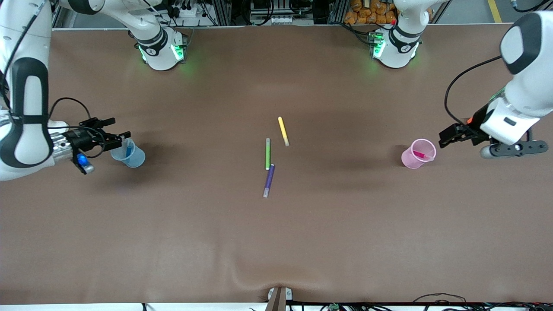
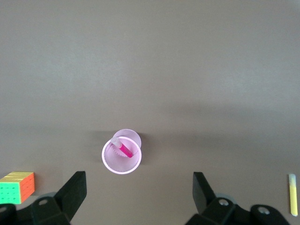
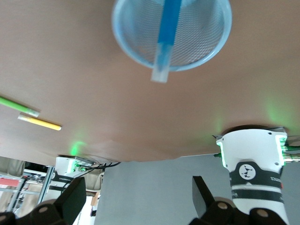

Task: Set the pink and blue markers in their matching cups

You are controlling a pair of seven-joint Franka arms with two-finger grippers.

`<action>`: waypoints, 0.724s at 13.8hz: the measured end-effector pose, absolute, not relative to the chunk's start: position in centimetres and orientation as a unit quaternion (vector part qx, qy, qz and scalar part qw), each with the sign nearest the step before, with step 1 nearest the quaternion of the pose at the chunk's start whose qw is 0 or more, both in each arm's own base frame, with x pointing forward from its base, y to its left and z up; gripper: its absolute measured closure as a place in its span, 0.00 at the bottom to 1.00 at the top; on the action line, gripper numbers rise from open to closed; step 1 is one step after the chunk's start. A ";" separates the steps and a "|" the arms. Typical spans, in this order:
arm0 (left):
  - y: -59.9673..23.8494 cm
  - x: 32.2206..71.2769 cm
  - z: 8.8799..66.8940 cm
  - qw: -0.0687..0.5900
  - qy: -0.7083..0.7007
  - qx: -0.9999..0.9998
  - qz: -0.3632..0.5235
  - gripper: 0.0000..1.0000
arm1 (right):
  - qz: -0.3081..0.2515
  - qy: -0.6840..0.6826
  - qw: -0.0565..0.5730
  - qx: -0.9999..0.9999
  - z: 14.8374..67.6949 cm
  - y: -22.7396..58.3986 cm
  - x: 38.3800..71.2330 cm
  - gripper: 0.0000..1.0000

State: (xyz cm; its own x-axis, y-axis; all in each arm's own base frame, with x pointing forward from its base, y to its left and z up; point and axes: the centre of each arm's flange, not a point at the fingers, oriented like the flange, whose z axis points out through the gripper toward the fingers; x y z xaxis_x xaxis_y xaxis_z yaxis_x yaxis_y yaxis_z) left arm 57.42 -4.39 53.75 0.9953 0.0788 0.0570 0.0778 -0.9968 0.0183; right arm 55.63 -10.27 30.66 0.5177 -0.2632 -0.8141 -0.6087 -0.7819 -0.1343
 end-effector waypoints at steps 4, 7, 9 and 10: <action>-4.5 57.1 58.6 -0.003 0.034 0.999 0.026 0.00 | 0.386 0.241 0.203 -0.867 35.0 -10.3 57.0 0.00; -5.6 56.5 61.2 -0.003 0.029 0.999 0.022 0.00 | 0.365 0.211 0.183 -0.888 38.0 -9.5 57.1 0.00; -5.7 56.3 61.8 -0.004 0.027 0.999 0.019 0.00 | 0.334 0.177 0.140 -0.915 39.7 -7.5 57.6 0.00; -5.7 56.2 62.3 -0.004 0.028 0.999 0.021 0.00 | 0.325 0.157 0.119 -0.925 40.5 -6.2 57.8 0.00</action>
State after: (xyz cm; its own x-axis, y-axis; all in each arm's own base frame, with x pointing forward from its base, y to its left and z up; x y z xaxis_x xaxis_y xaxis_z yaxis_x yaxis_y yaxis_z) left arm 56.25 -5.68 62.26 0.9976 0.0551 0.0425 0.0554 -0.9984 -0.0059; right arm 57.80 -6.21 40.51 0.7400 -0.2137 -0.6378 -0.3680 -0.9223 -0.1179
